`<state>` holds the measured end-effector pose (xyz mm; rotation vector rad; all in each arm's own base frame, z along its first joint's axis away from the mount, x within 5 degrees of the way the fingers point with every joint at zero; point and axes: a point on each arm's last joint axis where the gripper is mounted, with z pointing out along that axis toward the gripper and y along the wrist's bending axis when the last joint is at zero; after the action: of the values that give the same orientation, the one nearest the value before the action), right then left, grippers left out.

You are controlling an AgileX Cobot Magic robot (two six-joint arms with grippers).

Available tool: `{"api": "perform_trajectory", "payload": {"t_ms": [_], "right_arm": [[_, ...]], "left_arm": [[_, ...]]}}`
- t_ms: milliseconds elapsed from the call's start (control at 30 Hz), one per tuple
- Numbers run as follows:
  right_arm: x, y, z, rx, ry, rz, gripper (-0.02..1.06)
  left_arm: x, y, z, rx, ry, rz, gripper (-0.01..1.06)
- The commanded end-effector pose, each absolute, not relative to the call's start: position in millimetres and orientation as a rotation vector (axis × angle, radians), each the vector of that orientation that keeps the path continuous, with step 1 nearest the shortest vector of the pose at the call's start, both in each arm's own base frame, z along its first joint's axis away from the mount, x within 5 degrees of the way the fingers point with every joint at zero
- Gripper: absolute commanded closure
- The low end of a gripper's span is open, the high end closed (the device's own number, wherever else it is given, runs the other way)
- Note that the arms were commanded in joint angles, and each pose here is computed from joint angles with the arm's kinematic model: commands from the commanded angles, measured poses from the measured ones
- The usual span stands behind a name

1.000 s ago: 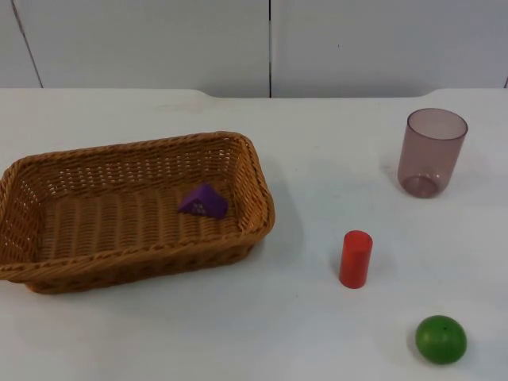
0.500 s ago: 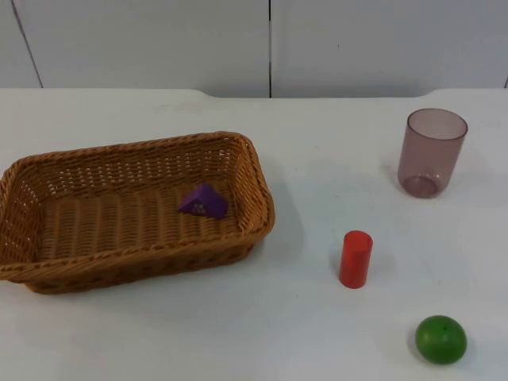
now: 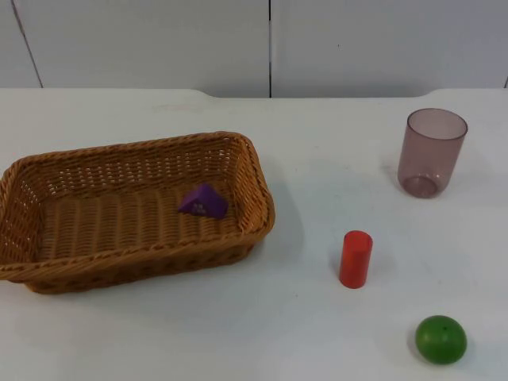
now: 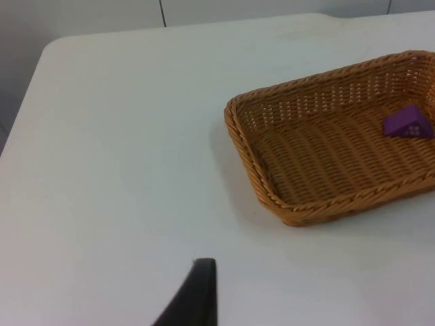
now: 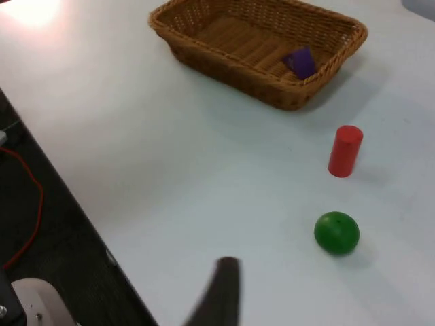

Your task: Pick up the basket with the left hand and place the triangular block into the basket with the right hand.

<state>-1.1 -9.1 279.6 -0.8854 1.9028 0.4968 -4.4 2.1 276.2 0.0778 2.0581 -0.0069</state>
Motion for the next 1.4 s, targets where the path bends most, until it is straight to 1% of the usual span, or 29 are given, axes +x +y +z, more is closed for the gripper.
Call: {"api": "perform_trajectory", "payload": {"t_ms": [0, 33, 67, 500, 700, 833, 867, 1000, 1033, 1167, 1200, 1367], "right_arm": [[-1.5, -8.5, 280.4, -0.901, 1.879, 0.505, 0.04], [-1.5, -8.5, 280.4, -0.901, 1.879, 0.505, 0.04], [-1.5, -8.5, 280.4, -0.901, 1.879, 0.505, -0.01], [-1.9, -8.1, 280.4, -0.893, 1.885, 0.518, -0.01], [-2.4, -7.9, 280.5, -0.839, 1.902, 0.487, -0.01], [-3.4, -7.5, 280.5, -0.705, 1.944, 0.404, -0.01], [-3.4, -7.5, 280.5, -0.705, 1.944, 0.404, -0.01], [-4.6, -6.8, 280.5, -0.532, 1.986, 0.298, -0.01], [-4.6, -6.8, 280.5, -0.532, 1.986, 0.298, -0.01], [-5.7, -6.0, 280.5, -0.366, 2.016, 0.196, -0.01], [-5.7, -6.0, 280.5, -0.366, 2.016, 0.196, -0.01], [-6.4, -5.2, 280.5, -0.231, 2.032, 0.113, -0.01]], "left_arm": [[-4.8, 2.6, 274.9, 0.081, 2.06, -0.003, 0.0], [-4.8, 2.6, 274.9, 0.081, 2.06, -0.003, 0.0], [-4.8, 2.6, 274.9, 0.081, 2.06, -0.003, 0.0], [-4.8, 2.2, 274.9, 0.08, 2.061, -0.01, 0.0], [-4.8, 2.9, 275.0, 0.079, 2.06, 0.001, 0.0], [-4.8, 3.1, 275.0, 0.079, 2.06, 0.003, 0.0], [-4.8, 3.1, 275.0, 0.079, 2.06, 0.003, 0.0], [-4.8, 3.1, 275.0, 0.079, 2.06, 0.003, 0.0], [-4.8, 3.1, 275.0, 0.079, 2.06, 0.003, 0.0], [-4.8, 3.1, 275.0, 0.079, 2.06, 0.003, 0.0], [-4.8, 3.1, 275.0, 0.079, 2.06, 0.003, 0.0], [-4.8, 3.1, 275.0, 0.079, 2.06, 0.003, 0.0]]}}
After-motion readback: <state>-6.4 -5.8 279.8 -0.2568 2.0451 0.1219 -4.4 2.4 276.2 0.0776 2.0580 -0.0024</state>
